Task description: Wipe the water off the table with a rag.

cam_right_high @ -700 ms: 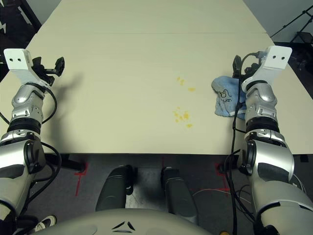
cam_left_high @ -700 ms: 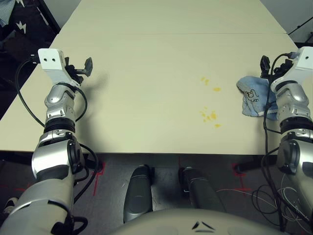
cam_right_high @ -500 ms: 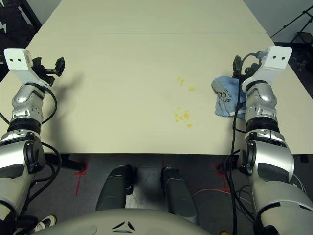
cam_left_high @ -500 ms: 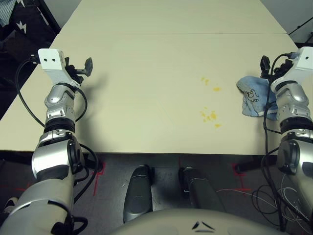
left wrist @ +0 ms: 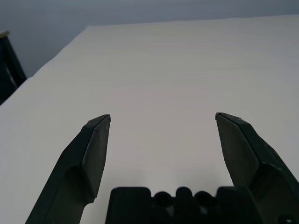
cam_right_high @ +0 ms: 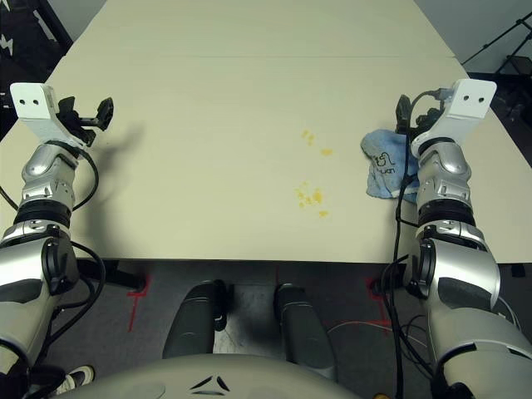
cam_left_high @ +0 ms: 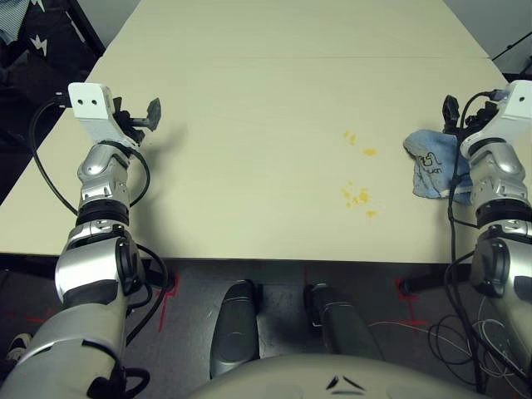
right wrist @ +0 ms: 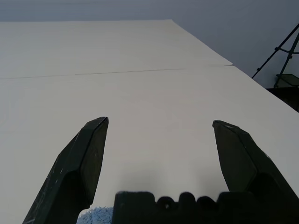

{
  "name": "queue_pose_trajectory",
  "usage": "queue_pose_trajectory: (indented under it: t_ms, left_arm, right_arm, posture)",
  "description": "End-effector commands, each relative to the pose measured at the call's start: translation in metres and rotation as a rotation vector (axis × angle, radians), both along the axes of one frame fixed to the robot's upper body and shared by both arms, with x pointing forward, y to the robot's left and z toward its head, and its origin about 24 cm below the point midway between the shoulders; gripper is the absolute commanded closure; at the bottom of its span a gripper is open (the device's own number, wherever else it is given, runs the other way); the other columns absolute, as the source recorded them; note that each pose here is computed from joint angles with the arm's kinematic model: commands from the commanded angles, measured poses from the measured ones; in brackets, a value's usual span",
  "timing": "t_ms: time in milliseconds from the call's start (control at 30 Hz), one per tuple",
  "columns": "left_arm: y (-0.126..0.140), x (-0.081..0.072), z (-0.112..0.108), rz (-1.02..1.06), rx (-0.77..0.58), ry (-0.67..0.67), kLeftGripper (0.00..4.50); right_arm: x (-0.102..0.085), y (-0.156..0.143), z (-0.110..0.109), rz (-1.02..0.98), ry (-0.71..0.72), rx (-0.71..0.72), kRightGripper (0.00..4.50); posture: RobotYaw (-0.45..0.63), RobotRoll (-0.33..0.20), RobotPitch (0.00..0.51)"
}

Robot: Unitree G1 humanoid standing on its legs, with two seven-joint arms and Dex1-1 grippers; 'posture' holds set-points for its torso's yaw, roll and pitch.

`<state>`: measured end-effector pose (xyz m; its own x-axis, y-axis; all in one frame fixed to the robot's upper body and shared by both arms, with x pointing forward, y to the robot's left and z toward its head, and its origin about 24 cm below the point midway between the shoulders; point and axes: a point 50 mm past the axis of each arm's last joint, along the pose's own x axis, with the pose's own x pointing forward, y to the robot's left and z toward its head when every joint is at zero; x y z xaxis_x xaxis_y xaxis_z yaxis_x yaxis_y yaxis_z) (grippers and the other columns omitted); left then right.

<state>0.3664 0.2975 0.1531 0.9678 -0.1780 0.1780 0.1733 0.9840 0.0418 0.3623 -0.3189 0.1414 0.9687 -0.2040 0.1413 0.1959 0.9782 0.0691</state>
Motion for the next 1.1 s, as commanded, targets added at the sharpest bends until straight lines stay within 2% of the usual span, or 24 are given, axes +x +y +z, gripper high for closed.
queue_pose_trajectory:
  t_ms: [33,167,300,433,600,800,933,1100]
  left_arm:
    - [-0.016,-0.003,0.002,-0.212,0.004,-0.009,0.0]
    - [-0.034,-0.012,0.006,-0.466,0.02,-0.009,0.0]
    - [-0.051,-0.032,0.008,-0.724,0.075,0.039,0.0]
    - [-0.058,-0.045,0.006,-0.858,0.151,0.099,0.0]
    - [-0.067,-0.054,-0.001,-0.966,0.227,0.143,0.0]
    - [-0.081,-0.062,-0.008,-1.051,0.256,0.166,0.0]
    - [-0.085,-0.064,-0.014,-1.069,0.269,0.174,0.0]
    - [-0.089,-0.063,-0.022,-1.066,0.274,0.175,0.0]
  right_arm:
    - [0.0,-0.004,0.006,-0.012,-0.008,0.005,0.06]
    - [0.0,-0.005,0.005,-0.016,-0.004,0.008,0.06]
    - [0.0,-0.004,0.004,-0.014,-0.002,0.009,0.06]
    - [0.0,-0.005,0.004,-0.015,0.001,0.009,0.06]
    - [-0.002,-0.008,0.004,-0.021,0.004,0.006,0.06]
    - [-0.006,-0.016,0.004,-0.01,0.039,0.005,0.06]
    - [-0.008,-0.025,0.01,0.045,0.124,0.002,0.06]
    - [-0.017,-0.039,0.03,0.166,0.264,0.014,0.06]
  posture:
    - [0.13,0.0,0.134]
    - [0.13,0.0,0.133]
    - [0.13,0.0,0.135]
    - [0.13,0.0,0.138]
    - [0.12,0.0,0.145]
    - [0.11,0.0,0.151]
    - [0.1,0.0,0.153]
    - [0.09,0.0,0.155]
